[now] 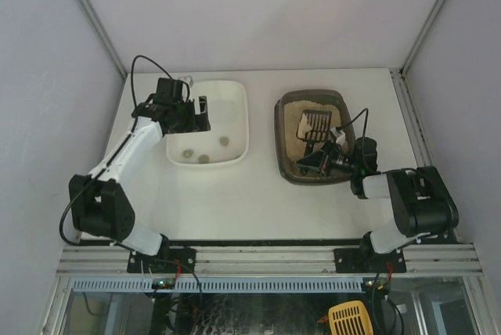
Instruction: Clean the litter box
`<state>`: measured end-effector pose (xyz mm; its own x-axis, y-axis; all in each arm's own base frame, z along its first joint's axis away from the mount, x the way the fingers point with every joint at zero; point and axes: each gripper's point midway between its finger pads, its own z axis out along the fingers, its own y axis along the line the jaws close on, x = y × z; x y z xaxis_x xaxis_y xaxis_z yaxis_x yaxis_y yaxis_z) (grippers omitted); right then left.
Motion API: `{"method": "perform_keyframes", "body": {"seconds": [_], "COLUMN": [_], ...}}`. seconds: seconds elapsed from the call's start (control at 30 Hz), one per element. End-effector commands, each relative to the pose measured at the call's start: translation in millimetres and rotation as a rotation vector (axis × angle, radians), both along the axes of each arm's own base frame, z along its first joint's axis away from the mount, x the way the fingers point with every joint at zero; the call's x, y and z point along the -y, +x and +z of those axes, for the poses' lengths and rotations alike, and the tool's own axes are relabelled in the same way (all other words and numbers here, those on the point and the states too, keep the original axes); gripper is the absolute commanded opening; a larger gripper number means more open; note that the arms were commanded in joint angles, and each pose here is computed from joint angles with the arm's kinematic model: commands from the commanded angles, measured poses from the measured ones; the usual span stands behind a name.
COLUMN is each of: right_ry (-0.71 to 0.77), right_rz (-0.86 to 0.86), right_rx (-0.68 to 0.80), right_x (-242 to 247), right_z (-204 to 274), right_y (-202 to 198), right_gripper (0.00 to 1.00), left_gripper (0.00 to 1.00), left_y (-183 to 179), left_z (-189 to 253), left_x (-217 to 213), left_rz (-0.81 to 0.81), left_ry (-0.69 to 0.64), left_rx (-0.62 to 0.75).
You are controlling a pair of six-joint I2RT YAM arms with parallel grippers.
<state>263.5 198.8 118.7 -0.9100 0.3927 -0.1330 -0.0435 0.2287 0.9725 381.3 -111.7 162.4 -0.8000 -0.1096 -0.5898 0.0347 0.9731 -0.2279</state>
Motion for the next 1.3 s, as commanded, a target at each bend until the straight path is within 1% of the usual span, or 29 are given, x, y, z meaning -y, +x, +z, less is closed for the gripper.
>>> {"method": "perform_keyframes", "body": {"seconds": [0.0, 0.03, 0.13, 0.17, 0.3, 0.43, 0.47, 0.53, 0.6, 0.63, 0.7, 0.77, 0.83, 0.9, 0.97, 1.1, 1.2, 1.27], "right_ry": [0.15, 0.167, 0.191, 0.203, 0.204, 0.171, 0.172, 0.214, 0.22, 0.211, 0.183, 0.158, 0.157, 0.179, 0.192, 0.2, 0.245, 0.239], "right_rz": [-0.056, -0.065, 0.029, 0.033, -0.082, 0.018, 0.018, -0.039, -0.091, -0.086, -0.018, 0.026, -0.003, -0.044, -0.036, 0.063, -0.037, -0.041], "right_rx": [0.165, 0.141, 0.095, 0.099, 0.119, 0.136, 0.134, 0.147, 0.158, 0.168, 0.134, 0.138, 0.142, 0.148, 0.137, 0.1, 0.081, 0.069], "right_x": [20.0, 21.5, 1.6, 1.8, 31.1, 5.1, 5.8, 24.1, 40.3, 39.8, 21.6, 10.0, 16.3, 26.0, 22.6, -0.9, 25.0, 25.8], "right_z": [40.6, 38.3, 27.6, 28.1, 30.8, 34.2, 35.7, 47.6, 51.5, 51.8, 43.7, 40.1, 40.7, 45.5, 45.8, 42.9, 46.9, 44.0], "right_y": [18.9, 22.4, 13.4, 12.6, 29.5, 15.8, 14.9, 22.0, 29.6, 29.3, 20.8, 13.7, 16.3, 21.9, 22.4, 7.8, 21.0, 22.2], "right_gripper": [0.0, 0.0, 0.0, 0.0, 0.0, 0.0, 0.0, 0.0, 0.0, 0.0, 0.0, 0.0, 0.0, 0.0, 0.0, 0.0, 0.0, 0.0], "left_gripper": [0.93, 0.94, 0.94, 0.94, 0.94, 0.94, 0.94, 0.94, 0.94, 0.95, 0.96, 0.97, 1.0, 1.0, 1.0, 1.0, 1.0, 1.0], "left_y": [-19.0, -21.8, -28.8, -31.3, -36.5, -37.4, -36.8, -37.6, -41.4, -42.6, -44.1, -42.8, -40.6, -36.3, -32.7, -31.1, -32.1, -32.0], "left_z": [28.8, 29.5, 29.4, 29.3, 26.4, 19.7, 19.0, 16.8, 15.0, 14.5, 14.2, 14.1, 15.9, 20.0, 22.4, 18.5, 14.3, 13.6], "left_x": [-31.9, -33.3, -36.0, -33.6, -27.5, -25.3, -25.2, -22.9, -14.9, -12.6, -10.9, -12.0, -15.0, -25.2, -41.7, -52.9, -60.1, -66.2], "left_rz": [-0.044, -0.051, -0.068, -0.088, -0.15, -0.169, -0.169, -0.184, -0.235, -0.247, -0.261, -0.257, -0.234, -0.177, -0.097, -0.057, -0.049, -0.039], "left_ry": [0.171, 0.178, 0.185, 0.179, 0.169, 0.164, 0.164, 0.156, 0.129, 0.119, 0.113, 0.116, 0.122, 0.147, 0.184, 0.128, 0.073, 0.041], "left_rx": [0.153, 0.173, 0.223, 0.233, 0.238, 0.224, 0.227, 0.229, 0.235, 0.237, 0.237, 0.235, 0.239, 0.243, 0.238, 0.222, 0.207, 0.2]}}
